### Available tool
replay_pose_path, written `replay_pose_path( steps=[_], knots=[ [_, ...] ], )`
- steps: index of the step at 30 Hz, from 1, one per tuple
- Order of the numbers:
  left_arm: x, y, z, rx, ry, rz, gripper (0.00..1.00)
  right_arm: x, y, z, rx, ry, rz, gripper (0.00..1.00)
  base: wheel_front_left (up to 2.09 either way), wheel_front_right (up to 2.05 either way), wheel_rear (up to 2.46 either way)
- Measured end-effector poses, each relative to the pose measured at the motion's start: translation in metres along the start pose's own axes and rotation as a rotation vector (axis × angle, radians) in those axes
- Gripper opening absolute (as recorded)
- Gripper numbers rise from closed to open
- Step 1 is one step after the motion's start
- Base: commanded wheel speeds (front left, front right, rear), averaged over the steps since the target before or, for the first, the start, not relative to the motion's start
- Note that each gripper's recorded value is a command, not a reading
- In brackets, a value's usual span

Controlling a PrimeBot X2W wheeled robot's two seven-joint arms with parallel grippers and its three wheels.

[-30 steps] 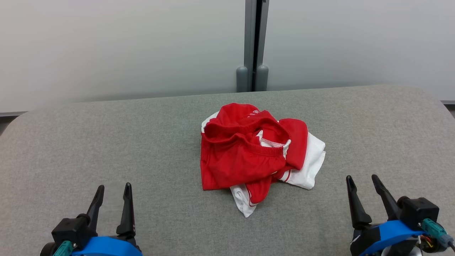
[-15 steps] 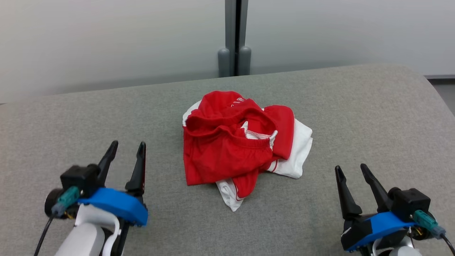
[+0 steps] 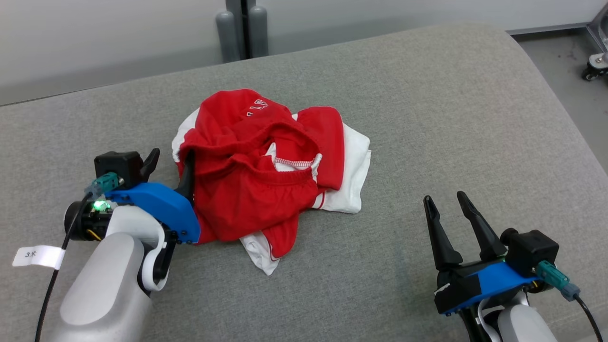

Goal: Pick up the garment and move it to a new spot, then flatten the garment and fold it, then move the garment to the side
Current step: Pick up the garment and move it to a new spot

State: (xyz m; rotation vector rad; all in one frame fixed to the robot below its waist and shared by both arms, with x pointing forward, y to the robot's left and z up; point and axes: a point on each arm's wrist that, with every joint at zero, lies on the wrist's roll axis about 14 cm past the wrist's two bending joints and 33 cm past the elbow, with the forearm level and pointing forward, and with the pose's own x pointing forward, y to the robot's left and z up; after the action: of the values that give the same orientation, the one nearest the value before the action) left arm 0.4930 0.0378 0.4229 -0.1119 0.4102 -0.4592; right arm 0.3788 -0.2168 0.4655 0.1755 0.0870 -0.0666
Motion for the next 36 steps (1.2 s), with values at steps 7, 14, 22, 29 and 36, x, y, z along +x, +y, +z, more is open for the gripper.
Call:
replay_pose_path(
  steps=[7,14,22,29,36],
  knots=[
    [0.017,0.012,-0.017,-0.033,0.071,0.071,0.55,-0.001,-0.006,-0.006,0.013,0.009,-0.021,1.00,0.00,0.00,0.00],
    [0.013,0.011,0.024,-0.082,-0.080,0.069,0.00,0.002,0.000,-0.005,0.021,-0.004,-0.003,1.00,0.00,0.00,0.00],
    [-0.042,0.004,0.148,0.009,-0.417,0.016,0.00,0.013,0.039,0.012,0.036,-0.059,0.116,1.00,0.00,0.00,0.00],
    [-0.123,0.015,0.245,0.261,-0.565,0.083,0.00,0.015,0.084,0.018,0.034,-0.066,0.243,1.00,0.00,0.00,0.00],
    [-0.186,0.067,0.289,0.372,-0.602,0.274,0.00,0.019,0.124,0.019,0.037,-0.060,0.359,1.00,0.00,0.00,0.00]
  ],
)
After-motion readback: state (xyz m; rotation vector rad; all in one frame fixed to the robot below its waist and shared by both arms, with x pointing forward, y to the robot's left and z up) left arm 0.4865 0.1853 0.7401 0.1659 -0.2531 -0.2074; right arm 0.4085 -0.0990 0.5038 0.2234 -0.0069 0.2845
